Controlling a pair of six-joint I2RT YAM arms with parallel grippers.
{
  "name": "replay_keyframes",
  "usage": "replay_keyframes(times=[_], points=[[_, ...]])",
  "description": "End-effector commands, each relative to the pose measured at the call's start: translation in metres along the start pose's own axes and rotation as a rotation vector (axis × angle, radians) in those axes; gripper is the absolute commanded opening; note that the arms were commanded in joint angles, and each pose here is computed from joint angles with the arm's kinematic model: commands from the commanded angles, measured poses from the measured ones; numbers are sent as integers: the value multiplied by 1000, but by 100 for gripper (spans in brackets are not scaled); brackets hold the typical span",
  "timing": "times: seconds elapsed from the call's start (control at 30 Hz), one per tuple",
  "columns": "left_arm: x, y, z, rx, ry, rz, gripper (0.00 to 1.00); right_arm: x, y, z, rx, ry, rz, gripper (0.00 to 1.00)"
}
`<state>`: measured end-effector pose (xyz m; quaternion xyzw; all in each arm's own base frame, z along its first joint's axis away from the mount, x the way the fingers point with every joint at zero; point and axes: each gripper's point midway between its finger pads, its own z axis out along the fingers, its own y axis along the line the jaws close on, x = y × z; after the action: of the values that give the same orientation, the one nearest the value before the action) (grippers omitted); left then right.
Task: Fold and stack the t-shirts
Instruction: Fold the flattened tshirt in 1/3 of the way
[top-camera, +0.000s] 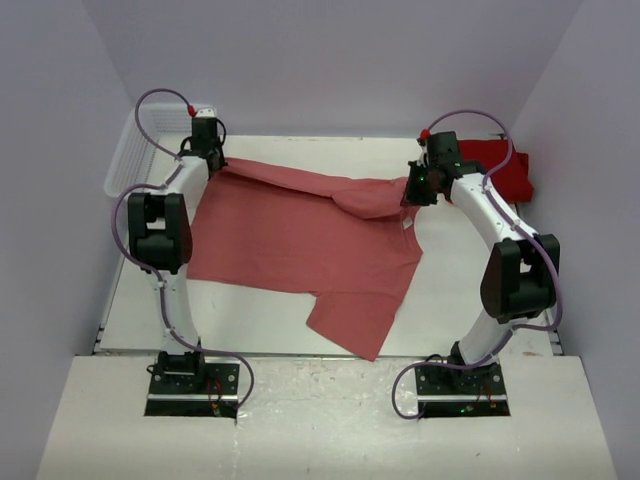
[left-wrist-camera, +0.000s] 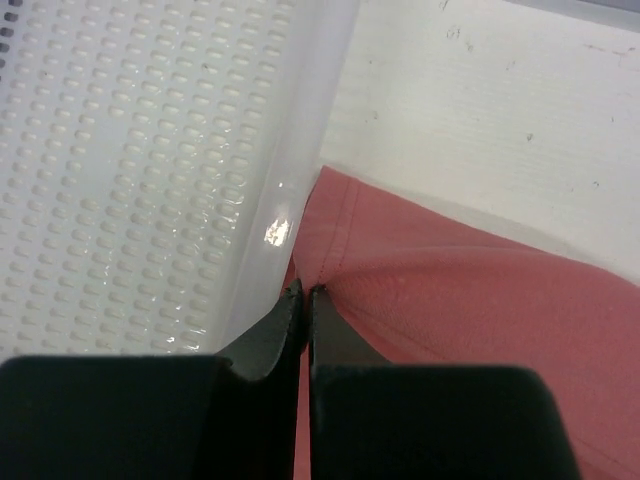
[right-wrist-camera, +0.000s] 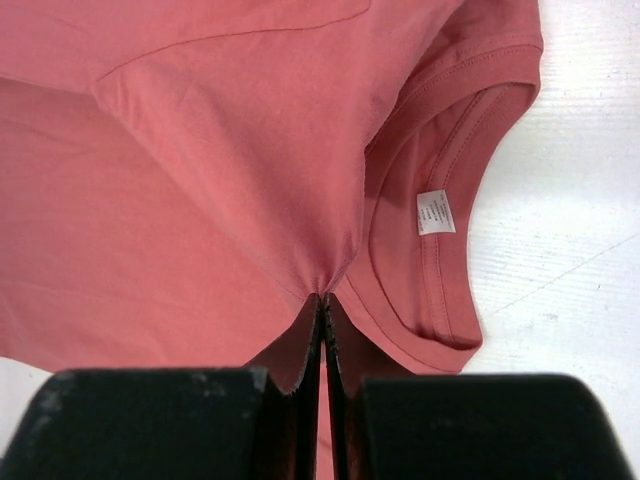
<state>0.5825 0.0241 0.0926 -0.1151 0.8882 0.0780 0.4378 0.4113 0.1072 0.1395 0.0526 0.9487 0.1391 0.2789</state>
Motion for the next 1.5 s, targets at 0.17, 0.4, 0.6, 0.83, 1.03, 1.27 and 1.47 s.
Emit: replay_keyframes(times=[0.17, 0.4, 0.6, 0.83, 1.03, 1.27, 1.47], points=[[-25, 22, -8, -87, -69, -26, 0, -9, 10, -24, -21, -50, -6, 0], [-3, 18, 7, -119, 1, 20, 0, 14, 14, -20, -24, -4, -15, 0], [5, 9, 10, -103, 21, 51, 4, 25, 13, -19, -16, 16, -17, 0], [12, 11, 13, -130, 37, 57, 54, 54, -3, 0, 57, 87, 8, 0], [-17, -3, -19, -70, -62, 40, 75, 77, -9, 9, 92, 117, 0, 17], [-53, 0, -63, -134, -149, 46, 80, 45, -5, -24, 115, -33, -8, 71], [-72, 23, -90, -271, -188, -9, 86, 28, -1, -14, 131, -17, -8, 75]])
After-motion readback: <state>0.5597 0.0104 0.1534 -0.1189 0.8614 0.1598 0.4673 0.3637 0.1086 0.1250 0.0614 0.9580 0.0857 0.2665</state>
